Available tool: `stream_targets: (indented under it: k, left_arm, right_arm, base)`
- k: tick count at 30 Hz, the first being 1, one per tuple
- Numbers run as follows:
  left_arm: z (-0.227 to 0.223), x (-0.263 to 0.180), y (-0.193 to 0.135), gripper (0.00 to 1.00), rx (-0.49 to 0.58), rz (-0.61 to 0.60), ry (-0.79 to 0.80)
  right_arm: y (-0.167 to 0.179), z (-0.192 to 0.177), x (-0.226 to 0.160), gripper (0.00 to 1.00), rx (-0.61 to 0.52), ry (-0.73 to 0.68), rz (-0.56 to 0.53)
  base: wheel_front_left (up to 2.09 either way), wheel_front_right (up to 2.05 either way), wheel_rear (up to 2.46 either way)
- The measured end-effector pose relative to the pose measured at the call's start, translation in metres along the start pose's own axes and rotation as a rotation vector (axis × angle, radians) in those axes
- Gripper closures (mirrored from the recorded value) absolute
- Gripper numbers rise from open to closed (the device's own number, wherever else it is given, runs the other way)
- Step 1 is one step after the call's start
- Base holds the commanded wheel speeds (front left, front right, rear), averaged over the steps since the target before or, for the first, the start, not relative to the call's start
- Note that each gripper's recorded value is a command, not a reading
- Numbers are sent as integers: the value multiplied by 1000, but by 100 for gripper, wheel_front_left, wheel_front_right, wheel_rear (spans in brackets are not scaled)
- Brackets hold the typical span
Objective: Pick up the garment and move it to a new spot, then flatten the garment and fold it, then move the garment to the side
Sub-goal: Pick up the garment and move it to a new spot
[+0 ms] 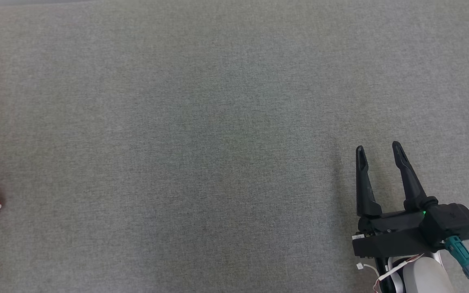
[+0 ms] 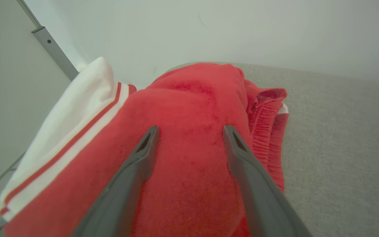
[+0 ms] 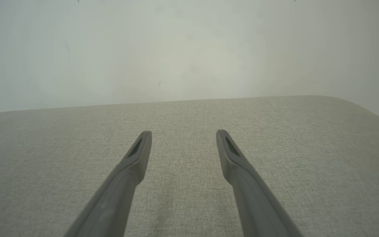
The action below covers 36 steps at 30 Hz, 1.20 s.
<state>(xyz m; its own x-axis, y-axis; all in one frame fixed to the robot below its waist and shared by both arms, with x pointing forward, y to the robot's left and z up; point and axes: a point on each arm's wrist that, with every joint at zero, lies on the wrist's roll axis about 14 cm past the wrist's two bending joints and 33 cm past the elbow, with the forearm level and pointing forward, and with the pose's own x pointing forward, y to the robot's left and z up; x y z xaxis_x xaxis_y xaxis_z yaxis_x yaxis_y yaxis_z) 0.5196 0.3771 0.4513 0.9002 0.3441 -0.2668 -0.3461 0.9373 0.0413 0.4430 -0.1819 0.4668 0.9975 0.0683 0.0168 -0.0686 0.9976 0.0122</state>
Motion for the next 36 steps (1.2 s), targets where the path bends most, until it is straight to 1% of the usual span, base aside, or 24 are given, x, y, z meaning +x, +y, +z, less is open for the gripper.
stream_targets:
  k: [2,10,11,12,14,17,21,25,29,32,36]
  left_arm:
    - [-18,1,-2,0,6,-5,65]
    - [-51,-2,3,0,13,15,223]
    - [-52,-2,4,67,14,16,230]
    - [-52,-3,4,100,15,16,232]
    - [-47,-3,6,100,22,22,214]
    - [-28,-1,10,100,21,22,134]
    - [12,-1,13,100,15,15,-6]
    - [73,-5,14,100,16,-4,-196]
    - [145,-22,5,100,62,-41,-416]
    - [198,-43,-11,100,84,-88,-571]
    - [256,-76,-45,100,124,-182,-729]
  right_arm:
    - [-2,-1,-1,0,-1,3,-5]
    - [-2,2,-2,0,5,-2,-7]
    - [-2,2,-2,0,5,-4,-5]
    - [-1,3,-2,0,7,-5,-4]
    - [0,4,-3,0,7,-9,-1]
    - [0,7,-3,0,8,-15,-2]
    - [6,9,-3,0,16,-22,14]
    - [14,16,-4,0,30,-38,35]
    - [19,22,-8,0,44,-49,47]
    - [23,29,-11,0,68,-67,53]
    - [22,39,-17,0,87,-89,49]
  base:
    - [0,0,0]
    - [0,0,0]
    - [0,0,0]
    - [0,0,0]
    - [0,0,0]
    - [0,0,0]
    - [0,0,0]
    - [0,0,0]
    - [0,0,0]
    - [0,0,0]
    - [0,0,0]
